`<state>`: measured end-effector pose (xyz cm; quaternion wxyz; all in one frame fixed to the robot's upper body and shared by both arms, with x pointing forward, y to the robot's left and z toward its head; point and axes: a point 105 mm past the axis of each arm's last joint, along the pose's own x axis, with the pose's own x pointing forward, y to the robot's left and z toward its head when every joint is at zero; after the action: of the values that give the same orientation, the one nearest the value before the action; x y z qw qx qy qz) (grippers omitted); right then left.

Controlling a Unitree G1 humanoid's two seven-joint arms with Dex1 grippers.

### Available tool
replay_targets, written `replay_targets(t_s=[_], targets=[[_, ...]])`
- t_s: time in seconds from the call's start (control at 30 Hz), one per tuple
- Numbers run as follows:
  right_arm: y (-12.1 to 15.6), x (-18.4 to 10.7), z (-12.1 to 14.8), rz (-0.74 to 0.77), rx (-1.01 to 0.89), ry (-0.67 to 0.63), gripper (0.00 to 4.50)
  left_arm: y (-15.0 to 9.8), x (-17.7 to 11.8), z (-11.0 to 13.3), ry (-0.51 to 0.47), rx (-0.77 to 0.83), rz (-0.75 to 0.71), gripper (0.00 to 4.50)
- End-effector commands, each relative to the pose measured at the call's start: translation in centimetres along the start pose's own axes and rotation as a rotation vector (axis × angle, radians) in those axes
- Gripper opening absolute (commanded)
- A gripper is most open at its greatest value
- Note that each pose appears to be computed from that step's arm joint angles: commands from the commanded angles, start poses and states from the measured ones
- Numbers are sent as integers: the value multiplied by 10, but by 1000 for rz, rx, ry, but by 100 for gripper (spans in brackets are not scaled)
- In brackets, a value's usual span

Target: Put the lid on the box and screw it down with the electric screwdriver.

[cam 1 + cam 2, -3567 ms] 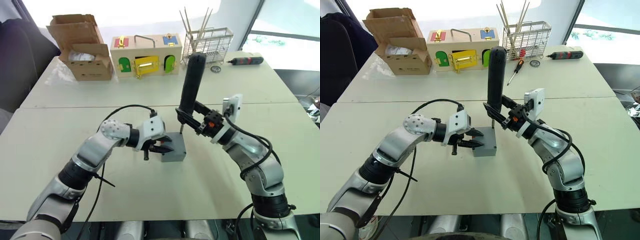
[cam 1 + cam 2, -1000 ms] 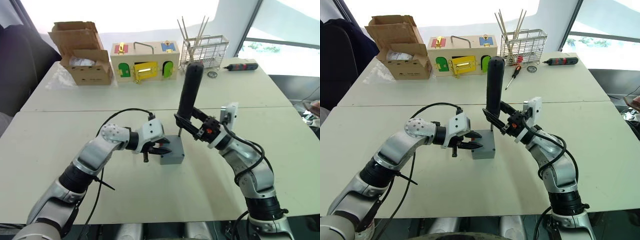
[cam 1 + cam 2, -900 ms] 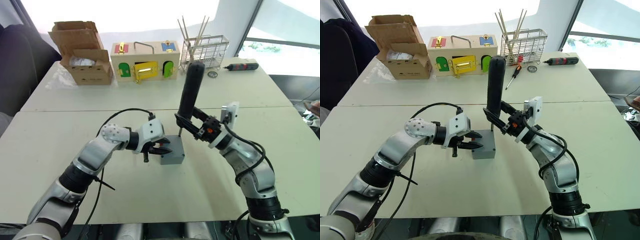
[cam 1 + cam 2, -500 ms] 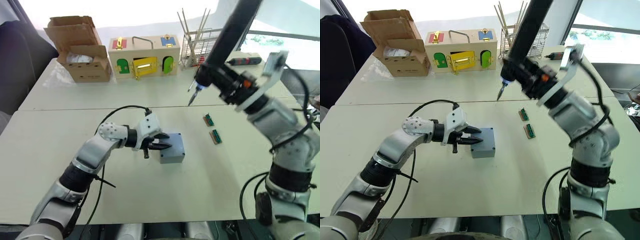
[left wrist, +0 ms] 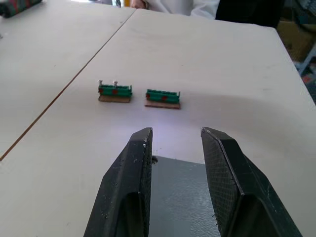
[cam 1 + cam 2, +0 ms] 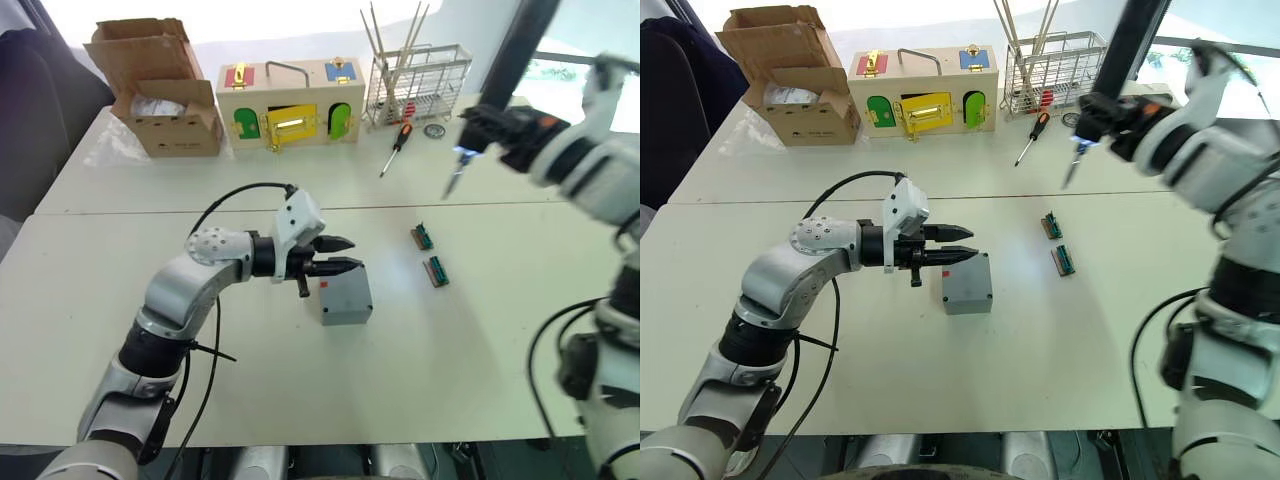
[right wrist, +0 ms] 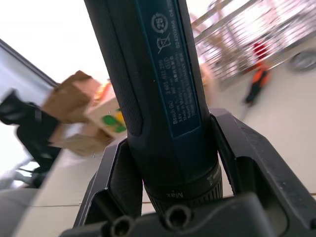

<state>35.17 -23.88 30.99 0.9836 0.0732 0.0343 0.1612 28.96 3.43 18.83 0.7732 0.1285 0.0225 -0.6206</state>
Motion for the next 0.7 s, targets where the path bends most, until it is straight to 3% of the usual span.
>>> replay_targets(t_s=[0.03,0.27,0.37,0.7], targets=[[-13,-20,-24,57,-40,262,186,-18,1,14,-9,115,-88,153],[-46,-46,-73,36,-29,595,186,-32,10,11,-15,150,-121,153],[-72,-58,-113,-25,2,751,186,-36,15,2,-19,119,-93,153],[-95,-52,-140,-76,-5,837,186,-40,14,-14,10,75,-46,153]])
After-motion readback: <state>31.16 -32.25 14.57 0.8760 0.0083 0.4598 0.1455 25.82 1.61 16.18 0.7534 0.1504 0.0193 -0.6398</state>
